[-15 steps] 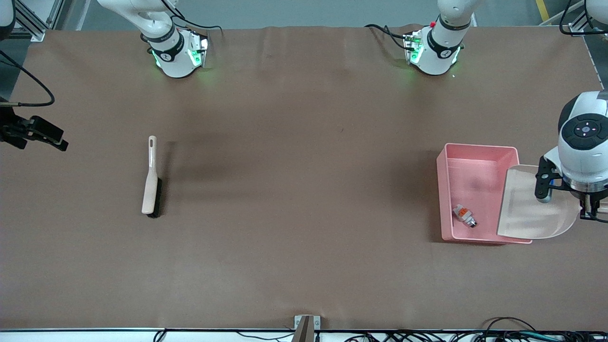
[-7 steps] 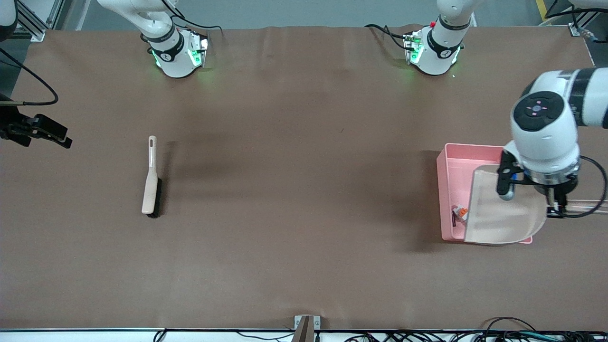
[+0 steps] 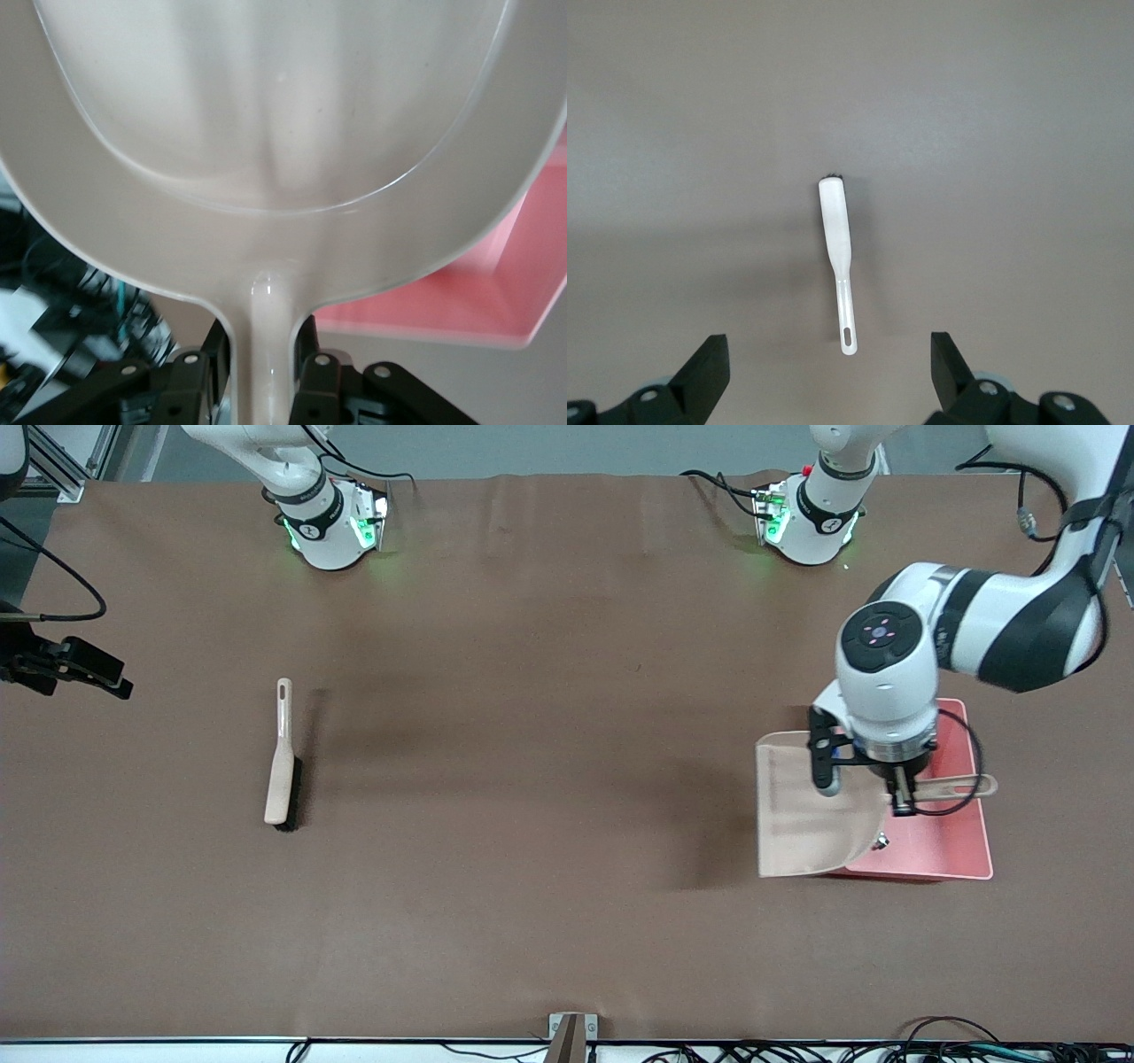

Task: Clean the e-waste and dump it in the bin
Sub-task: 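Move the dustpan with the left gripper back and lower it onto the table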

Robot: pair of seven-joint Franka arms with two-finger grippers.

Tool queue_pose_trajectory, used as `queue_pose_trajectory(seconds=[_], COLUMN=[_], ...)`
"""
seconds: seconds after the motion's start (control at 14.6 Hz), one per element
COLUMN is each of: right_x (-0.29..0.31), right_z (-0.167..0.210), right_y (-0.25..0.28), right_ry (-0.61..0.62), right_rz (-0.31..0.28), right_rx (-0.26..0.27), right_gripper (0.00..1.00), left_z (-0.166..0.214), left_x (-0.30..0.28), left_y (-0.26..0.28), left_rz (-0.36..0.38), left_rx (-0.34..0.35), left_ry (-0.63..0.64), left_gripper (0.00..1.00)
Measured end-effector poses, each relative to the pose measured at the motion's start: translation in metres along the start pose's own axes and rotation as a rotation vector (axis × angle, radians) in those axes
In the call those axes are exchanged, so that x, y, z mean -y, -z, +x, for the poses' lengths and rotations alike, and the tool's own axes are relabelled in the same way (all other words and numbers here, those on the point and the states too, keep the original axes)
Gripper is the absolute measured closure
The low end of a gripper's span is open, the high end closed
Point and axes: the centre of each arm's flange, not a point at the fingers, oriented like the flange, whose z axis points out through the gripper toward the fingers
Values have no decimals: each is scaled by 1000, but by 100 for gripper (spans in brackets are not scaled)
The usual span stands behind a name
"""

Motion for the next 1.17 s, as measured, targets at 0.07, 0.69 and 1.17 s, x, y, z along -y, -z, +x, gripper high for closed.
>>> queue_pose_trajectory(seconds=[0.07, 0.69, 1.17], right_x=[0, -1, -1], right_z=[0, 0, 0], right_y=[0, 0, 0], right_ry=[0, -2, -2], right_rz=[0, 0, 0], right_rx=[1, 3, 1], right_gripper=[0, 0, 0], left_z=[20, 162, 188], left_x=[-5, -55, -75], left_y=[-4, -26, -63], left_rz=[-23, -129, -215], left_rx=[-31, -130, -131], left_ry=[19, -27, 14], left_gripper=[67, 67, 67])
